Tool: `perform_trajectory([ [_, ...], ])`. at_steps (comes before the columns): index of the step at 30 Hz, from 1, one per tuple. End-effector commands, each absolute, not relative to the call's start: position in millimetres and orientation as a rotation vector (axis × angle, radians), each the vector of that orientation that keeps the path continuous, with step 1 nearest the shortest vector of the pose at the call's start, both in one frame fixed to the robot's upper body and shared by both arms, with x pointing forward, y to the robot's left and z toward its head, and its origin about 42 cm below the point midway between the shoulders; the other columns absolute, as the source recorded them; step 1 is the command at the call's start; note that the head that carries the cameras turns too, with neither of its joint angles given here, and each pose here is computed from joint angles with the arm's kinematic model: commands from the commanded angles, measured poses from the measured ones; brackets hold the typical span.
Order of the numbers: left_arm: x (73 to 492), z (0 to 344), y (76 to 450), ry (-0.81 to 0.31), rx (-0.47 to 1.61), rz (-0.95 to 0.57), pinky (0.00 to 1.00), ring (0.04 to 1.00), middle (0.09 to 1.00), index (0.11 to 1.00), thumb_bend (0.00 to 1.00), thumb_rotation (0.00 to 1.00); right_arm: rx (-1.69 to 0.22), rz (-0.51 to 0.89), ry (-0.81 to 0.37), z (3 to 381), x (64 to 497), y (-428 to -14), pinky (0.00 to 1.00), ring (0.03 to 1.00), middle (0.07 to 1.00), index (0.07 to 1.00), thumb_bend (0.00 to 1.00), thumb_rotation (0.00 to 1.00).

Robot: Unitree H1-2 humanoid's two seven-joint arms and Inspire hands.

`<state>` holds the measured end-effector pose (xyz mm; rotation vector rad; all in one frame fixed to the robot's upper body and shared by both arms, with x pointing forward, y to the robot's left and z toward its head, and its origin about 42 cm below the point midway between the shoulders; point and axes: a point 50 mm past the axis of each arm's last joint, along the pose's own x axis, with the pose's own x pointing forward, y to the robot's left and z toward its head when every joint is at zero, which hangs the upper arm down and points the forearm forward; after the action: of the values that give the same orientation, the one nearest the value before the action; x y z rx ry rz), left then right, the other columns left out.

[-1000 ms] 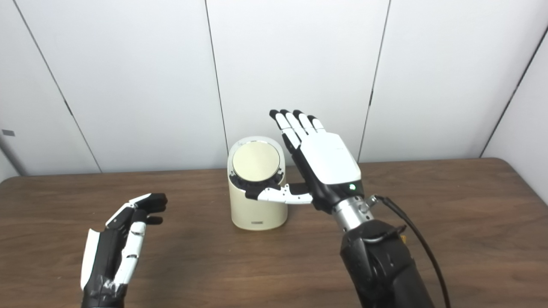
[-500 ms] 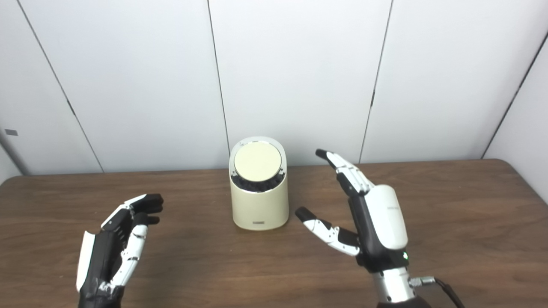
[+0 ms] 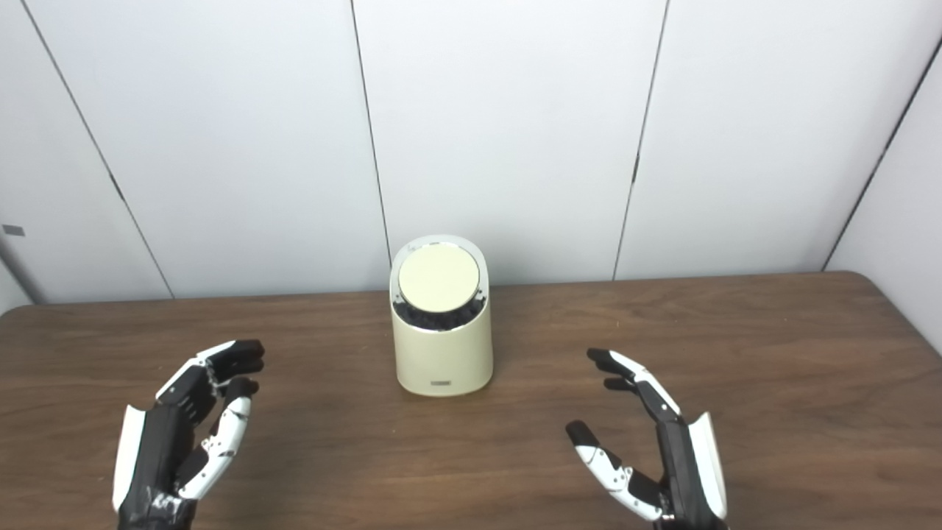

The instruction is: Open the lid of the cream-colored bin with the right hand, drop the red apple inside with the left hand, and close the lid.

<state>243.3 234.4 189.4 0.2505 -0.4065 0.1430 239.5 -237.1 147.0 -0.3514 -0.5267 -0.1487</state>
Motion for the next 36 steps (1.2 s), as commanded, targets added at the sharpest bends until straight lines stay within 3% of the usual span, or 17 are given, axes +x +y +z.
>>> perform_trajectory([
  [1,241.8,200.3,235.0,-0.452,0.232,0.137,0.65,0.726,0.743,0.730,0.17,0.38,-0.289,-0.153,-0.604,157.4,240.6,-232.5,0.66,0.750,0.765,0.724,0.28,0.44],
  [4,239.1,197.0,234.7,-0.429,0.225,0.133,0.65,0.723,0.739,0.730,0.16,0.36,-0.298,-0.166,-0.595,153.8,238.6,-231.7,0.66,0.737,0.748,0.713,0.27,0.36],
  [11,229.1,201.1,229.4,-0.443,0.236,0.108,0.65,0.718,0.741,0.734,0.17,0.43,-0.323,-0.149,-0.582,158.8,231.3,-228.9,0.66,0.736,0.744,0.725,0.27,0.36],
  [15,229.8,200.5,230.5,-0.480,0.252,0.117,0.61,0.690,0.718,0.706,0.18,0.33,-0.328,-0.146,-0.571,159.2,231.7,-229.0,0.65,0.731,0.737,0.721,0.27,0.34],
  [17,231.1,198.5,228.7,-0.483,0.241,0.104,0.61,0.689,0.714,0.696,0.19,0.31,-0.327,-0.144,-0.567,160.2,231.8,-227.7,0.64,0.728,0.734,0.717,0.27,0.36],
  [21,232.8,199.9,228.0,-0.482,0.257,0.105,0.62,0.691,0.714,0.702,0.19,0.41,-0.337,-0.140,-0.563,163.9,233.2,-224.9,0.62,0.718,0.729,0.711,0.27,0.34],
  [25,235.5,199.4,228.7,-0.486,0.273,0.102,0.60,0.686,0.713,0.696,0.18,0.36,-0.334,-0.136,-0.557,163.3,235.2,-223.5,0.63,0.719,0.730,0.708,0.28,0.35],
  [30,235.9,198.6,228.3,-0.475,0.264,0.102,0.61,0.692,0.721,0.702,0.20,0.41,-0.344,-0.141,-0.555,163.7,236.2,-224.6,0.62,0.714,0.726,0.705,0.28,0.41],
  [36,236.1,198.5,227.6,-0.480,0.283,0.100,0.61,0.688,0.715,0.700,0.18,0.37,-0.340,-0.143,-0.546,161.5,237.2,-226.6,0.62,0.717,0.727,0.706,0.28,0.39],
])
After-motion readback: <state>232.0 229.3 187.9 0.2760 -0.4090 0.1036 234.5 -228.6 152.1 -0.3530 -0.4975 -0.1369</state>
